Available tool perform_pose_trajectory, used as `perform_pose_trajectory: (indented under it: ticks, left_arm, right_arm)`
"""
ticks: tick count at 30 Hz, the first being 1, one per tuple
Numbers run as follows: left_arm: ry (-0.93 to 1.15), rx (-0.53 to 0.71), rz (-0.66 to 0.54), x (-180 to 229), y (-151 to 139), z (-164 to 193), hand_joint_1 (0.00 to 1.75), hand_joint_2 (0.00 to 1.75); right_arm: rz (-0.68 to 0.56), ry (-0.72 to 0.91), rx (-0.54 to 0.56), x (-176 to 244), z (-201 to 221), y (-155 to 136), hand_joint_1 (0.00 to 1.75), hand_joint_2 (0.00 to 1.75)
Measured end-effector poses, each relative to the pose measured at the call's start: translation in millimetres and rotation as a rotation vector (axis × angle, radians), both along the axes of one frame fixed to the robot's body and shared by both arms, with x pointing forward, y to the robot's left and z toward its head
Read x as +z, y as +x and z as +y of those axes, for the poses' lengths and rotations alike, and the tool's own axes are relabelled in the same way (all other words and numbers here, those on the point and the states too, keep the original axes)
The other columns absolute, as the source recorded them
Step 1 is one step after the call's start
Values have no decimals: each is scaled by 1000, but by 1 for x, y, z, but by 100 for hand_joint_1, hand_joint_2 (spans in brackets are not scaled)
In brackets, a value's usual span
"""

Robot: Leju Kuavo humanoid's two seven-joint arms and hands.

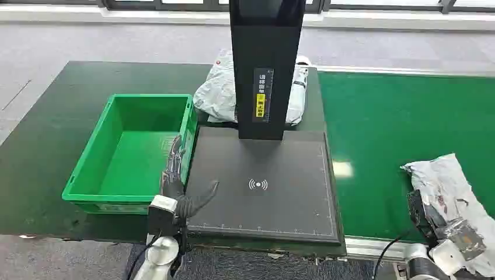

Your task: Moved the parcel from conveyor to table for the left to box.

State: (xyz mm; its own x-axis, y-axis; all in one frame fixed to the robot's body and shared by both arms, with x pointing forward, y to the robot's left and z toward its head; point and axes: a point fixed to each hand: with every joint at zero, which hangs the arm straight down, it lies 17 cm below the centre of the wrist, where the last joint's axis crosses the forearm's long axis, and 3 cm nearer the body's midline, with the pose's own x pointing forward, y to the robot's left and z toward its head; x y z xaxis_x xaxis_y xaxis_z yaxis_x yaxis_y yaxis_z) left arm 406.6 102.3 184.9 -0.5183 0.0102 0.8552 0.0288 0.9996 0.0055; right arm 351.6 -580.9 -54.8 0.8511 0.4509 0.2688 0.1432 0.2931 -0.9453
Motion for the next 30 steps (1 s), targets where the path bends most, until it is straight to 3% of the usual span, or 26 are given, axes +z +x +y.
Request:
perform_pose_trajectory:
  ticks: [4, 9, 19, 26, 30]
  left_arm:
    - [2, 3, 0, 0, 0, 1, 0, 175]
    - [8, 3, -2, 0, 0, 0, 0, 175]
    - [9, 2, -2, 0, 0, 0, 0, 175]
    - [15, -8, 4, -3, 1, -1, 0, 175]
    - [8, -11, 4, -2, 4, -2, 0, 175]
  right_arm:
    - [-105, -50, 70, 21, 6, 17, 175, 175]
    - [-390, -91, 272, 78, 52, 66, 175, 175]
    - [-520, -97, 313, 111, 78, 79, 175, 175]
    - [-762, -66, 553, 177, 171, 93, 175, 175]
    - [-837, -83, 677, 215, 225, 97, 175, 175]
